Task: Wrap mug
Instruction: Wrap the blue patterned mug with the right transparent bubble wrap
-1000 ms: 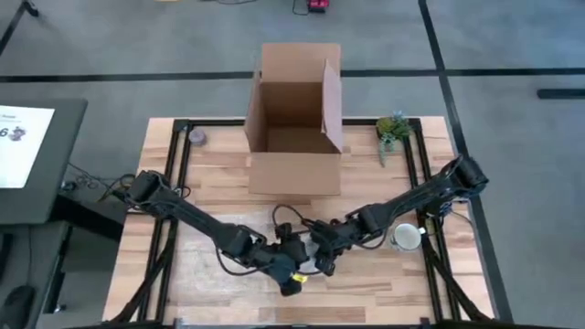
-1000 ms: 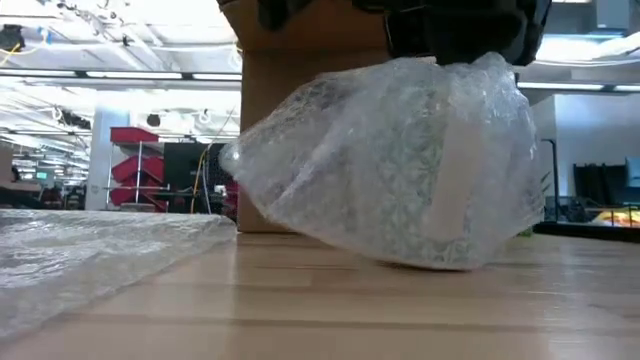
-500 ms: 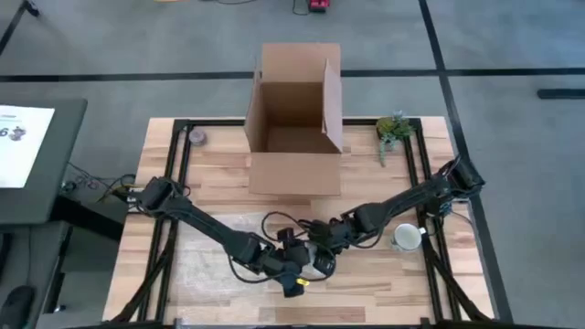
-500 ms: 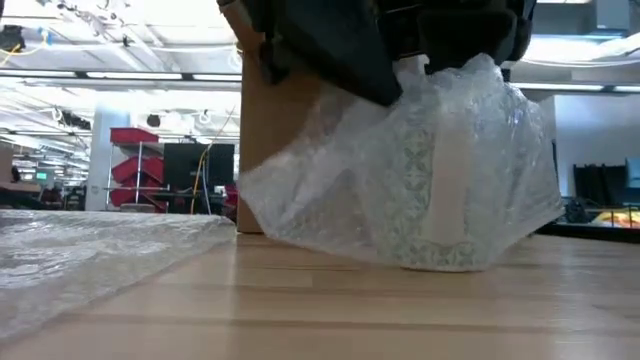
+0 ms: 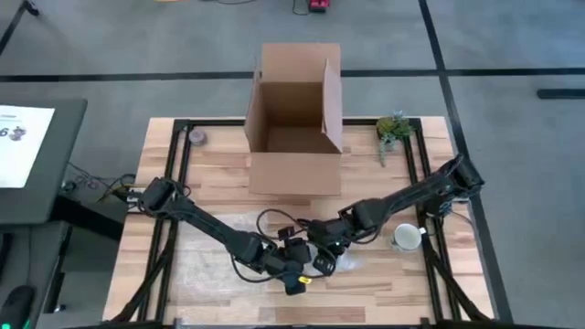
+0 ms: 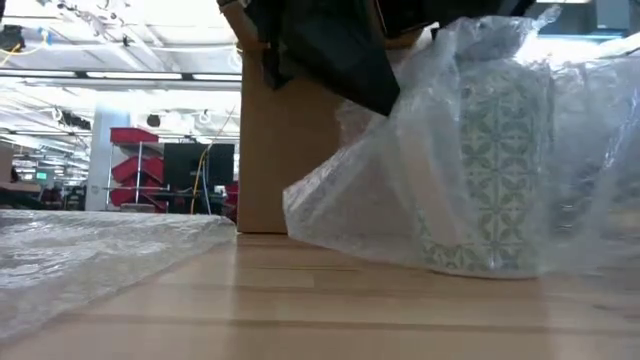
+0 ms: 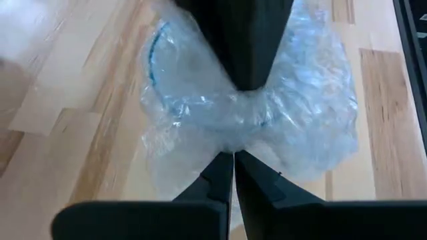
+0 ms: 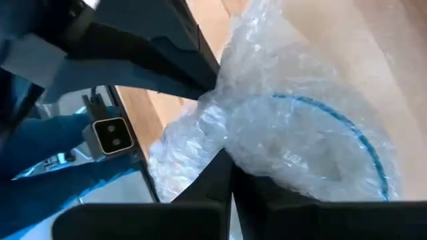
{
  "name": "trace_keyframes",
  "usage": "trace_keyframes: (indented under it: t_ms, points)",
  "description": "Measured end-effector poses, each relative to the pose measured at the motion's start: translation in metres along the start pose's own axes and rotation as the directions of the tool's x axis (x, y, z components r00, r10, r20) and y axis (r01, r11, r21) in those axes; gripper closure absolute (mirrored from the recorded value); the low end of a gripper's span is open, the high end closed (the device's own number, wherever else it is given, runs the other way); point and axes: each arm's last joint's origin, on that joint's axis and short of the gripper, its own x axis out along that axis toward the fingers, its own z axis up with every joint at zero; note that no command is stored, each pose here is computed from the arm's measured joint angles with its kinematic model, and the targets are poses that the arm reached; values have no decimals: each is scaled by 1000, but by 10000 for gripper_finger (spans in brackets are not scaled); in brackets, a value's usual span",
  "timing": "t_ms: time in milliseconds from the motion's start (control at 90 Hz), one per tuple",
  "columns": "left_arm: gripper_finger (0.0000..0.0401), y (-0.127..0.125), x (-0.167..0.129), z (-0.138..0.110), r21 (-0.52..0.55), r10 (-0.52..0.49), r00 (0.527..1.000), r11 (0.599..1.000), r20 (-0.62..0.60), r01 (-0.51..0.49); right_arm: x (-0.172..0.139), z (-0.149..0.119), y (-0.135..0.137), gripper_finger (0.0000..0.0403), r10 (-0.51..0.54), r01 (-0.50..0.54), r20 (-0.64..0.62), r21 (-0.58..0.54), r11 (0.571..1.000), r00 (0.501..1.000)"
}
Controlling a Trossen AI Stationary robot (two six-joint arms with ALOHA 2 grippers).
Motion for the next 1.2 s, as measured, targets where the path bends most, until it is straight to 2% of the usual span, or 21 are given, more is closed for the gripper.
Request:
trace_keyframes:
  t_ms: [133, 256, 478, 589, 811, 1200]
  points:
    - [401, 0, -1, 1, 0, -3, 1000, 1000, -1, 3, 3, -3, -8, 403, -60, 60, 4, 17, 998, 998]
    - [401, -3, -12, 9, 28, -11, 1000, 1000, -3, 11, 23, -13, -25, 403, -108, 110, -32, 75, 991, 994]
    - [401, -12, -42, 25, 54, -83, 994, 995, 67, 79, 54, -21, -34, 403, -110, 111, -13, 88, 990, 994]
    - [401, -14, -43, 22, 70, -84, 995, 994, 50, 80, 52, -15, -29, 403, -114, 113, 13, 33, 993, 993]
    - [401, -15, -36, 18, 70, -62, 997, 996, 41, 59, 40, 7, -14, 403, -54, 67, 99, -131, 989, 994]
    - [401, -12, -33, 16, 90, -23, 998, 996, 53, 18, 22, 5, 0, 403, -100, 104, 32, -147, 984, 994]
